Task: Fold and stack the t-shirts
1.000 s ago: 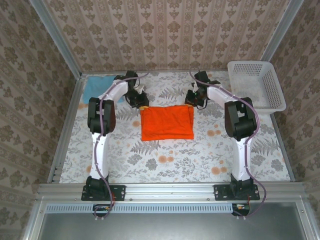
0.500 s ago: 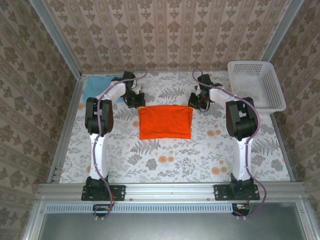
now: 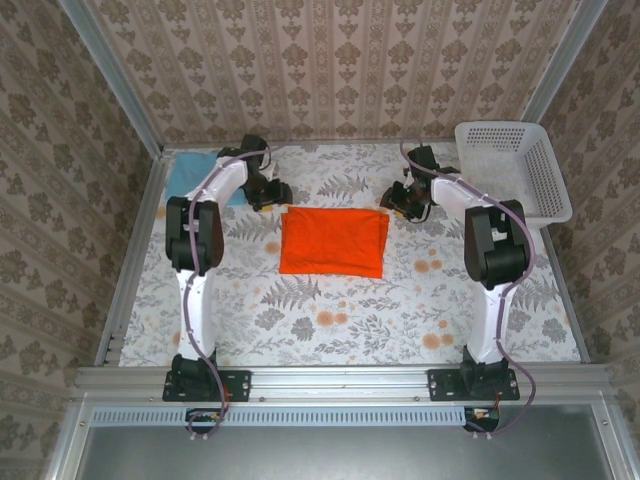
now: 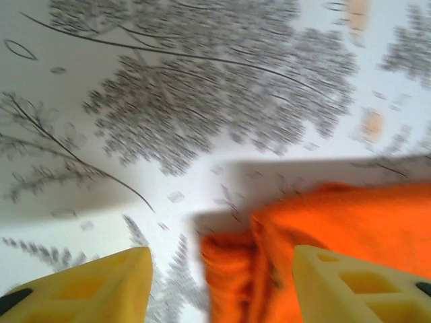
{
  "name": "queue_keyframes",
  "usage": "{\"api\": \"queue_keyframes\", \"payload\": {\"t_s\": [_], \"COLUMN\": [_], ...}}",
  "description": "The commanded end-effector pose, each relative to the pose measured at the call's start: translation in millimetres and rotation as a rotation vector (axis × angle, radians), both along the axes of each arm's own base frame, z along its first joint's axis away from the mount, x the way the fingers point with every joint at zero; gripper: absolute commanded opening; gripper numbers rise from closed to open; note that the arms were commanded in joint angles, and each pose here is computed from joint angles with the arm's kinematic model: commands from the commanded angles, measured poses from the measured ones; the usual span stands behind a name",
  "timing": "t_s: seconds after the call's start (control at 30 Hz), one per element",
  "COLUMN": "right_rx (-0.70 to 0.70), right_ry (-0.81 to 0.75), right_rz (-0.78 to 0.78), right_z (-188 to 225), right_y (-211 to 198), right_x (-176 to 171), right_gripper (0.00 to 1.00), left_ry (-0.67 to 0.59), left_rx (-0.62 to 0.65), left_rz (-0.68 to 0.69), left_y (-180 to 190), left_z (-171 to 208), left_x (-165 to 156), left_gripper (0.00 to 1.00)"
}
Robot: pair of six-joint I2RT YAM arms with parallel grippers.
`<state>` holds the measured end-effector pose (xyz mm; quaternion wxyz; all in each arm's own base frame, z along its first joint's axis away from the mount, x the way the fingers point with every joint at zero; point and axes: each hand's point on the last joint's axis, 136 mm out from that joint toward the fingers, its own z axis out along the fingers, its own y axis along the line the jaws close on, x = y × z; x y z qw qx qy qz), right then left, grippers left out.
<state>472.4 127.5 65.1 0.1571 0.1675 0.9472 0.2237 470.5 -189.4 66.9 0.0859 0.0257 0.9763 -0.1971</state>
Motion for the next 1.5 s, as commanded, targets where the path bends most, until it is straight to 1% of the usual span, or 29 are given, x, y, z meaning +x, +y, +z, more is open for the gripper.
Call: {"api": "queue_keyframes", "payload": {"t_s": [0.0,0.03,0.1,0.17,0.23,0.3,0.37,0.43,0.53,0.6,0.7,0.77,0.8,0.93,1.0,1.07,1.1,1.17,1.23,1.37,1.47], "right_rx": [0.053,0.068,0.11,0.126,0.133,0.145,0.131,0.11,0.069,0.069,0.078,0.099,0.107,0.121,0.165,0.214,0.242,0.258,0.242,0.199,0.185], "right_ry": [-0.062,-0.059,-0.046,-0.021,0.01,0.069,0.141,0.195,0.27,0.299,0.304,0.279,0.261,0.184,0.136,0.106,0.081,0.023,-0.025,-0.09,-0.103], "right_rz": [0.041,0.054,0.092,0.142,0.189,0.218,0.223,0.209,0.173,0.137,0.115,0.13,0.134,0.123,0.107,0.091,0.084,0.07,0.048,-0.003,-0.026], "right_z": [33.2,34.0,33.8,31.7,23.6,9.1,-9.7,-30.0,-57.8,-69.5,-71.1,-62.0,-55.0,-30.1,-17.1,-2.8,6.8,25.3,40.7,59.9,61.1], "right_y": [22.3,28.7,45.3,61.2,76.0,87.8,90.0,84.8,67.2,54.5,44.9,48.0,49.1,48.7,50.0,52.2,54.0,53.8,47.5,27.8,15.2], "right_x": [-12.7,-17.2,-25.6,-33.1,-39.4,-45.7,-53.1,-58.1,-67.2,-70.2,-69.6,-66.0,-63.6,-57.1,-50.2,-46.3,-43.0,-37.6,-34.9,-40.5,-51.3], "right_gripper": [0.35,0.3,0.23,0.15,0.11,0.09,0.09,0.1,0.14,0.18,0.27,0.35,0.39,0.5,0.54,0.57,0.61,0.64,0.66,0.69,0.69], "left_ry": [-0.065,-0.039,0.029,0.086,0.13,0.189,0.218,0.228,0.243,0.244,0.237,0.217,0.198,0.1,0.069,0.056,0.054,0.073,0.104,0.12,0.159], "left_rx": [-0.141,-0.192,-0.282,-0.329,-0.303,-0.275,-0.194,-0.113,-0.015,-0.002,-0.009,-0.033,-0.051,-0.095,-0.116,-0.131,-0.131,-0.113,-0.084,-0.026,0.005], "left_rz": [-0.084,-0.115,-0.153,-0.193,-0.221,-0.233,-0.216,-0.181,-0.113,-0.067,-0.043,-0.046,-0.049,-0.043,-0.024,-0.026,-0.043,-0.068,-0.085,-0.14,-0.162], "left_y": [-39.9,-52.5,-72.4,-87.4,-93.3,-95.4,-82.9,-63.1,-28.5,-12.2,-3.7,-7.3,-9.9,-11.0,-5.2,-2.9,-3.5,-3.9,-2.9,-7.1,-13.8], "left_z": [58.8,61.7,61.7,56.2,41.6,22.2,-0.6,-21.5,-50.4,-60.5,-62.8,-51.1,-41.6,2.3,18.2,26.1,26.0,18.5,7.3,-12.7,-28.1], "left_x": [-21.4,-30.5,-45.8,-59.7,-70.4,-82.2,-87.4,-88.5,-87.8,-85.3,-80.6,-75.7,-72.0,-55.8,-48.7,-46.4,-46.9,-49.9,-53.1,-53.6,-53.0], "left_gripper": [0.55,0.52,0.44,0.38,0.34,0.34,0.34,0.37,0.41,0.44,0.5,0.55,0.6,0.77,0.85,0.88,0.9,0.91,0.96,0.97,0.95]}}
